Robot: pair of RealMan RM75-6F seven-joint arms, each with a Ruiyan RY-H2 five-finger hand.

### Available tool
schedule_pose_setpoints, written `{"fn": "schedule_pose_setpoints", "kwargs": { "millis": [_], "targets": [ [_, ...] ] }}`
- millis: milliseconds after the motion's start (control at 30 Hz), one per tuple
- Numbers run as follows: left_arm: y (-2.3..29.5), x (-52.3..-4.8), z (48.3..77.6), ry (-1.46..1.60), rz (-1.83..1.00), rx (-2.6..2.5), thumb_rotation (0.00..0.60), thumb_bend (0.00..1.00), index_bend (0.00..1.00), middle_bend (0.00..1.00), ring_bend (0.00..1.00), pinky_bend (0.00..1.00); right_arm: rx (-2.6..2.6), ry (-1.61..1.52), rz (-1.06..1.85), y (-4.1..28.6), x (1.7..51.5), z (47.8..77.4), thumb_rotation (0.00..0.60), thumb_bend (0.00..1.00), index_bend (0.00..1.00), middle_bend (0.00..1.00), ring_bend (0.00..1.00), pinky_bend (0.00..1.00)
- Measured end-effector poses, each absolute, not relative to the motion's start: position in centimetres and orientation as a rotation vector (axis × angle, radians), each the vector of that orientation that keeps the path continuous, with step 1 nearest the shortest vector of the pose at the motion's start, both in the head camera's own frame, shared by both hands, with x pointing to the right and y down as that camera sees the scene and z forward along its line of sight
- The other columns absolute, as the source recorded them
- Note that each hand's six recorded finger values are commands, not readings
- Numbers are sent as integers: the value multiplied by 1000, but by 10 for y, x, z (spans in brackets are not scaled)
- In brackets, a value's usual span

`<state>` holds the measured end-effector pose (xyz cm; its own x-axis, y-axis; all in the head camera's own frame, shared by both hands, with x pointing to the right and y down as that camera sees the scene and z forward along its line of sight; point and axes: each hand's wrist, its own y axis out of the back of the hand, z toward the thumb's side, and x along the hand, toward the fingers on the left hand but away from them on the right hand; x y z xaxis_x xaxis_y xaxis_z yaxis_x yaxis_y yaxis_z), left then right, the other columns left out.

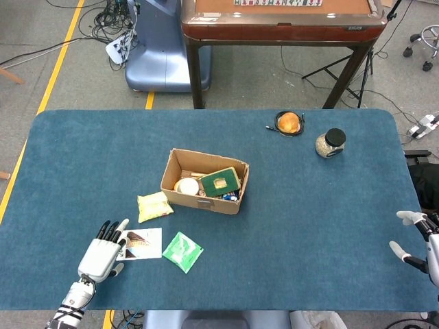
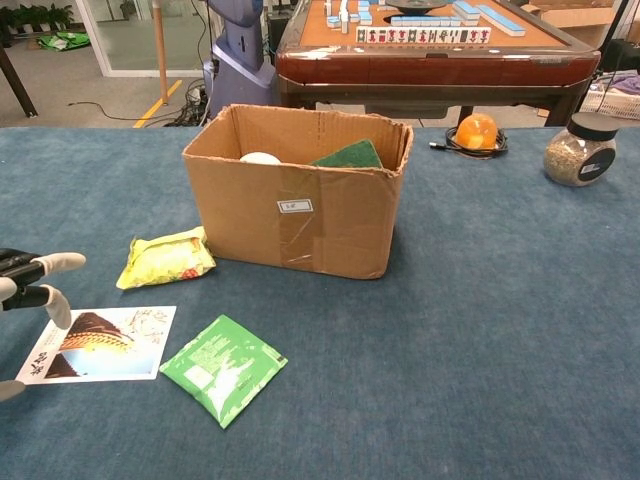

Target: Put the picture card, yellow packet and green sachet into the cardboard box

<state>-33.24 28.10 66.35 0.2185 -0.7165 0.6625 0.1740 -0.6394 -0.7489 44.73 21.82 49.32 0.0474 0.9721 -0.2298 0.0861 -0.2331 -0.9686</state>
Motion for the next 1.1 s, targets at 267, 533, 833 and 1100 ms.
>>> {"fn": "schedule_pose_setpoints", "kwargs": {
  "millis": [267,533,833,1100],
  "targets": [
    [281,-334,666,517,-1522,-1739,600,153,352,0,0,0,-1466,-1129,1304,219,447,493,600,49,389,480,359,416],
    [280,-332,672,505,-1525,-1728,600,154,357,0,0,0,-1464,-1132,1305,219,448,492,600,49,389,480,359,416],
    [279,-332,678,505,-1543,-1731,600,153,360,0,0,0,-1464,-1132,1306,219,448,492,600,49,389,480,359,416],
    [280,-333,680,508,-1552,-1734,600,153,363,0,0,0,-1465,-1132,1308,219,449,493,600,49,389,480,359,416]
  ]
}}
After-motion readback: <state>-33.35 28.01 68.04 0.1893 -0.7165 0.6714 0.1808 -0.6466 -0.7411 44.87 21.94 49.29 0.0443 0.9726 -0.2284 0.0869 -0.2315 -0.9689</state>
